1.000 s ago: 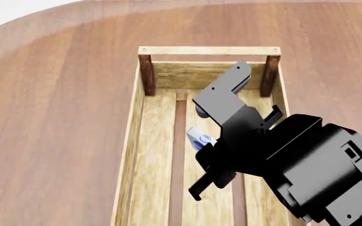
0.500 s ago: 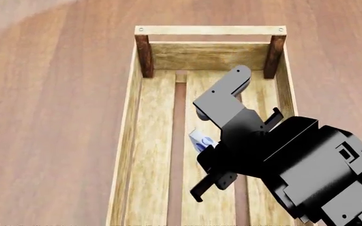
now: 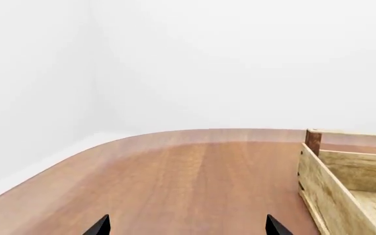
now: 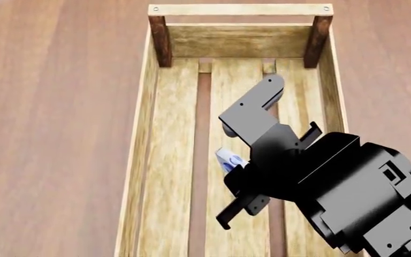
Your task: Pick up the cream cheese and put it in the tray.
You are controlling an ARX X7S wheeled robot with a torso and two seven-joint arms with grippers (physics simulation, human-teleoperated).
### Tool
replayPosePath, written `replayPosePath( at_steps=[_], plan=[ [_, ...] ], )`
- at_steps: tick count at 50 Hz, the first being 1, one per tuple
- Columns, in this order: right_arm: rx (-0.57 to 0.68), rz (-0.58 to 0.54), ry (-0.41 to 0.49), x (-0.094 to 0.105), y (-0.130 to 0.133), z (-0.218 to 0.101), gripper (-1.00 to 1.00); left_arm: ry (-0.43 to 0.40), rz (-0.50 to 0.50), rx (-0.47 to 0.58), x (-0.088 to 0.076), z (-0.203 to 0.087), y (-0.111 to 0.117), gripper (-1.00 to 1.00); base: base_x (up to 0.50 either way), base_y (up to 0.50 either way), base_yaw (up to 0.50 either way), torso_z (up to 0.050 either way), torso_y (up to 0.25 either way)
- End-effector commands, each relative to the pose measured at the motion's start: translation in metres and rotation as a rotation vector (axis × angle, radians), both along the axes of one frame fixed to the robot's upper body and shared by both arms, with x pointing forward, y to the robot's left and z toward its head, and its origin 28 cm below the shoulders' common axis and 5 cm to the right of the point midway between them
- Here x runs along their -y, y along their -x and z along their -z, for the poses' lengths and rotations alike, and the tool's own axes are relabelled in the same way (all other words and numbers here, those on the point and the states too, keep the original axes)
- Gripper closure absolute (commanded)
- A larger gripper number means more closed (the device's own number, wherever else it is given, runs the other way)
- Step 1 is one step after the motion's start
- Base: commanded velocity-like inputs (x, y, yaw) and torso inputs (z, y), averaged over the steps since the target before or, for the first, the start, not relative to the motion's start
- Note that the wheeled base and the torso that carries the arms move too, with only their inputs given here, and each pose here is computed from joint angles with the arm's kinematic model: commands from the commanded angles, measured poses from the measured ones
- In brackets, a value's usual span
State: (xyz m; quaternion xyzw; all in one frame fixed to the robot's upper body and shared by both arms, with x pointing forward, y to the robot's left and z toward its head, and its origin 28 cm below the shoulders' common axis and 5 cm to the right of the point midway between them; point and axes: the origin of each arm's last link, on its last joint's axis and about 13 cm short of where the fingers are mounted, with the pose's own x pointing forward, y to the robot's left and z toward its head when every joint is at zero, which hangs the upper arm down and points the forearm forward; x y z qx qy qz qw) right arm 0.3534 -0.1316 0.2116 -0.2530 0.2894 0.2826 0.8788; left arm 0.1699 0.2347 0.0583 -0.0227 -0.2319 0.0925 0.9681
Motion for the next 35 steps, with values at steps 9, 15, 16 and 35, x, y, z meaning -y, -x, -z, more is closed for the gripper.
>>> replayPosePath(
  at_steps=[9, 15, 16, 35],
  plan=[
    [0.011, 0.003, 0.012, 0.0007, -0.0016, -0.0015, 1.00, 0.000, 0.001, 0.002, 0.0000, 0.0001, -0.0002, -1.00, 0.00, 0.00, 0.00, 0.000, -0.090],
    [0.007, 0.006, 0.018, 0.0007, -0.0022, 0.0001, 1.00, 0.001, 0.001, 0.003, -0.0002, 0.0005, -0.0002, -1.00, 0.00, 0.00, 0.00, 0.000, -0.090],
    [0.007, 0.006, 0.018, 0.0007, -0.0022, 0.0001, 1.00, 0.001, 0.001, 0.003, -0.0002, 0.0005, -0.0002, -1.00, 0.00, 0.00, 0.00, 0.000, -0.090],
    [0.090, 0.021, 0.110, -0.0032, -0.0009, -0.0017, -1.00, 0.008, 0.040, 0.048, -0.0005, 0.0018, 0.0027, -1.00, 0.00, 0.00, 0.00, 0.000, -0.019]
  ],
)
